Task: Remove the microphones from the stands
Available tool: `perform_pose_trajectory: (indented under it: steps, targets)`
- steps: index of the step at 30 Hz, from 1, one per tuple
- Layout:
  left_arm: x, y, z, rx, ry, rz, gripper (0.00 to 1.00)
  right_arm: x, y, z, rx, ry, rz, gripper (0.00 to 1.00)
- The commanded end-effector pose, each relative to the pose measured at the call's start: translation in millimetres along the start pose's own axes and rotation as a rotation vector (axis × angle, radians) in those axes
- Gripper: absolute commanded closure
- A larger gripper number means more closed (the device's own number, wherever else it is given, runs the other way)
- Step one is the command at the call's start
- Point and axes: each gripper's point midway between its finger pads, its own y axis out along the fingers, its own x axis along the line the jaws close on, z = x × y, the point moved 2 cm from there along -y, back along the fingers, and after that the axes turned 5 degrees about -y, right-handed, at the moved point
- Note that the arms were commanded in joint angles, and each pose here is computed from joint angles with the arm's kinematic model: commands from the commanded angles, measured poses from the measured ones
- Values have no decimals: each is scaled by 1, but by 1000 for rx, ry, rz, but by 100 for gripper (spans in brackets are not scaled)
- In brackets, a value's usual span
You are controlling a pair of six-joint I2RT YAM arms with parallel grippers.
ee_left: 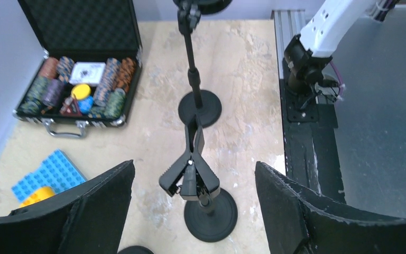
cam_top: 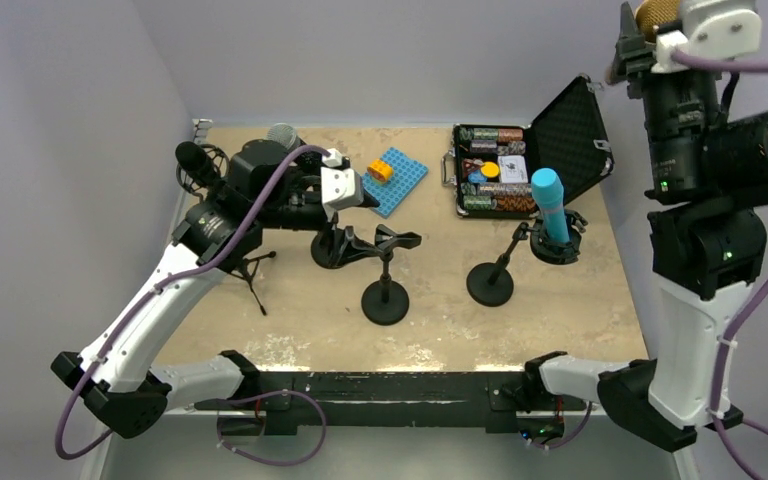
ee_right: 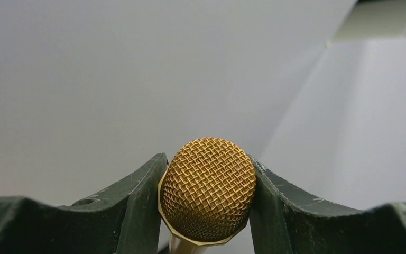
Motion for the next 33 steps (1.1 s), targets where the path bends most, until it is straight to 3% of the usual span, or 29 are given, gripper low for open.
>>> perform_pose_trajectory:
  steps: [1,7,18,24,29,33]
  targets:
    - [-19,-22,-47,-102,47,11,12,-2,-6,104,398,-143,29,100]
    - [-30,-42,-67,-141,106,-13,12,1,-53,230,830,-186,-32,100]
    - [-41,-65,-53,-72,154,-76,10,55,-190,379,1420,48,-249,100]
    - [-38,-77,-46,-27,207,-135,10,82,-235,417,1525,116,-316,100]
    - [-35,-82,-43,26,200,-161,9,79,-252,450,1557,113,-292,100]
    - [-25,-84,-34,96,202,-201,9,85,-264,478,1585,214,-297,100]
